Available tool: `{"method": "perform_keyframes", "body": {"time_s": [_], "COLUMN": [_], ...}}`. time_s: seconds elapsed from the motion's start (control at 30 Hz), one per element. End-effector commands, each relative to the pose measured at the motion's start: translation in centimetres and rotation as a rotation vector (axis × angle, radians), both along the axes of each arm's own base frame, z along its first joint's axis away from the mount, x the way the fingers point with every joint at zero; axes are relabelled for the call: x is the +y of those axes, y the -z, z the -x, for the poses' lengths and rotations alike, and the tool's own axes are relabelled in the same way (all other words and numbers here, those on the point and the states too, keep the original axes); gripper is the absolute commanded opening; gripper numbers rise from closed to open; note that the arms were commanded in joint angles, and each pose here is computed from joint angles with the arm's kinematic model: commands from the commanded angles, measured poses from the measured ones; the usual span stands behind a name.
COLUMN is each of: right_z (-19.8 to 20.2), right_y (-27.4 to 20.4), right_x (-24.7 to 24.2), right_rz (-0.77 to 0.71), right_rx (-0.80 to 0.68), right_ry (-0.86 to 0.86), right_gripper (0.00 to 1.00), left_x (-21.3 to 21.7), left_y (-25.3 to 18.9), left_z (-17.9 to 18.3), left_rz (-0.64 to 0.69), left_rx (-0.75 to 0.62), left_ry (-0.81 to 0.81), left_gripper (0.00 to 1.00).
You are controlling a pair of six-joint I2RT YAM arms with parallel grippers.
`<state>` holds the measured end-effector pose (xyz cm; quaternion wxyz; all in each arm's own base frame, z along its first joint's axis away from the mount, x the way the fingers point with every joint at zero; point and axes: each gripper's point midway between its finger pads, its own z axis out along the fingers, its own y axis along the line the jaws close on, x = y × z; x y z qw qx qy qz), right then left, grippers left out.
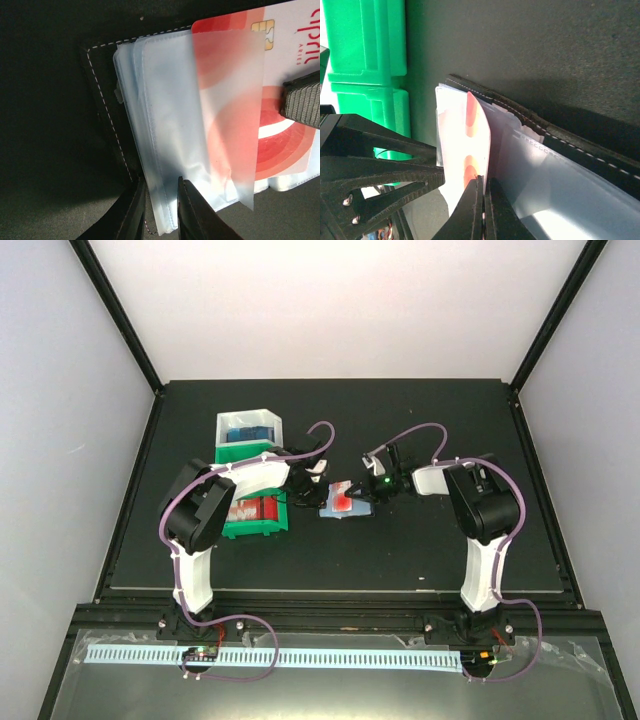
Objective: Put the credit cards into the card holder
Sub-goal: Insert the credit card into the card holder.
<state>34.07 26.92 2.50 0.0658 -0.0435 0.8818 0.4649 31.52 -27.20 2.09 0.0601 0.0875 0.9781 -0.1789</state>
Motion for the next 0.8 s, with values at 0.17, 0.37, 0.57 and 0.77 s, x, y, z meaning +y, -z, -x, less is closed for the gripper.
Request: {"method": "perform_keyframes", "body": {"time_s": [0.17, 0.37, 0.57, 0.77], "right_z": [2.4, 2.6, 2.6, 2.5], "right_y": [2.5, 2.6, 2.7, 2.6], "right_x": [0.7, 1.3, 2.0, 2.7], "right_rz": [-0.007, -0.020, 0.000, -0.015], "right_rx": [0.107, 0.130, 0.122, 0.122], "right_ry": [-0.041, -0.052, -0.053, -0.025], "right_gripper": [0.04, 0.04, 0.04, 0.04], "left_x": [0.9, 0.8, 0.8, 0.8], "left_y": [1.3, 1.3, 1.3, 1.3], "left_z": [1.2, 1.2, 1.3, 1.4], "left_rz": [-0.054, -0.051, -0.048, -0.047], "left_rx": [0.040, 0.041, 0.046, 0.046], "left_ry": [-0.004, -0.002, -0.002, -0.002], "left_gripper": [0.17, 0.10, 0.09, 0.09]}}
